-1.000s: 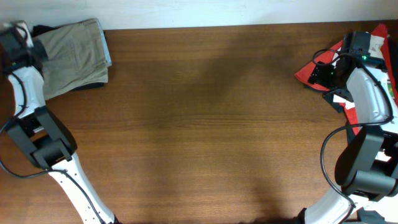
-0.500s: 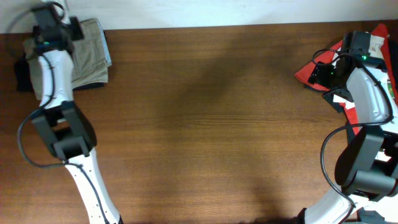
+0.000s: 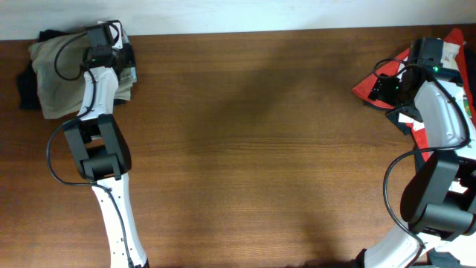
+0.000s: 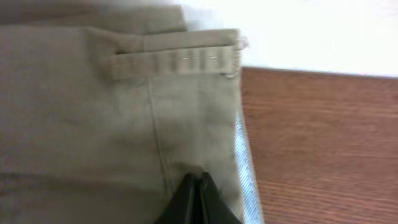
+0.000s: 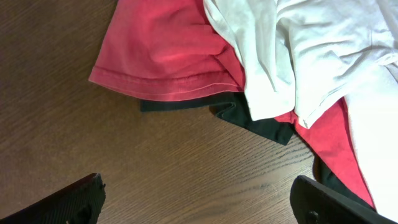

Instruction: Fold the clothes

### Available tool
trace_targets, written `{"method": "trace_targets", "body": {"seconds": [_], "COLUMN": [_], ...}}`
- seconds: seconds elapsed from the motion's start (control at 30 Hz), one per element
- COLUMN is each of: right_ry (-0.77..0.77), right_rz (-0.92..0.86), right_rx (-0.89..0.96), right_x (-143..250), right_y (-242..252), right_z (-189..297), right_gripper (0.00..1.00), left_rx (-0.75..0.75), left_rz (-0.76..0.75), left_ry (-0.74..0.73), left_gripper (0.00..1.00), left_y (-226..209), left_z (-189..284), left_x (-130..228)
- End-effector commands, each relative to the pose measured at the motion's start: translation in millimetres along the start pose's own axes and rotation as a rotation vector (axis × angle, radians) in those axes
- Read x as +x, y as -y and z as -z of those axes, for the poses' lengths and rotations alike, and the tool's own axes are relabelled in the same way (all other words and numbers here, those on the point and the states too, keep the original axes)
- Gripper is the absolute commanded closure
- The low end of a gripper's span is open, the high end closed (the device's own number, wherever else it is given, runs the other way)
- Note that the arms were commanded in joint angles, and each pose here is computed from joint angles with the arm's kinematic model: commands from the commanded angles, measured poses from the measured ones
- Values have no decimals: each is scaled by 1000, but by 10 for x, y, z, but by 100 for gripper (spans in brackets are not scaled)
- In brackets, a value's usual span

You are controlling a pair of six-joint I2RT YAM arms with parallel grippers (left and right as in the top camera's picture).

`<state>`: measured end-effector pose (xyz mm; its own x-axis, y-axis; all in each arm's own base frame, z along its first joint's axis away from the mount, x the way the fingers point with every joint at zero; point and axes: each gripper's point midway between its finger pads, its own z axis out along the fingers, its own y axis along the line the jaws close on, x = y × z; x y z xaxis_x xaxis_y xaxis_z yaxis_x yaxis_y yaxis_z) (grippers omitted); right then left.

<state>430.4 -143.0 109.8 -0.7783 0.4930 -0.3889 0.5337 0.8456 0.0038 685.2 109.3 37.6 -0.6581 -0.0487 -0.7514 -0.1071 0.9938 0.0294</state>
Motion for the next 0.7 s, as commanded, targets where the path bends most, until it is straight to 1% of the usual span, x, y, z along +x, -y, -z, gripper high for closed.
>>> {"method": "trace_targets", "body": {"seconds": [0.0, 0.03, 0.1, 0.17, 0.23, 0.3, 0.37, 0.57, 0.67], "right_ry": [16, 15, 16, 16, 15, 15, 15, 15, 15], "right_rz": [-14, -14, -14, -14, -14, -14, -14, -14, -14], "right_rx": [5, 5, 5, 5, 5, 5, 5, 5, 5], "right_x": [-57, -56, -57, -57, -56, -56, -56, -56, -56], "right_y": [8, 8, 8, 8, 8, 8, 8, 8, 8], "right_z": [28, 27, 28, 28, 27, 27, 27, 27, 27], "right_gripper": [1, 1, 1, 1, 1, 1, 1, 1, 1], "left_rx": [-26, -36, -119, -244, -340, -376, -402, -456, -492], "left_rz": [5, 7, 24, 52, 76, 93, 109, 149, 170], "left_ry": [234, 259, 312, 324, 307, 286, 245, 131, 82], "left_gripper": [95, 95, 95, 95, 95, 95, 95, 95, 95], "left_y": [-144, -181, -412, -728, -1012, -1235, -1471, -1984, -2218], "left_z": [695, 746, 856, 911, 922, 869, 751, 483, 424], "left_x": [-1012, -1088, -1240, -1253, -1173, -1055, -848, -266, -15]}}
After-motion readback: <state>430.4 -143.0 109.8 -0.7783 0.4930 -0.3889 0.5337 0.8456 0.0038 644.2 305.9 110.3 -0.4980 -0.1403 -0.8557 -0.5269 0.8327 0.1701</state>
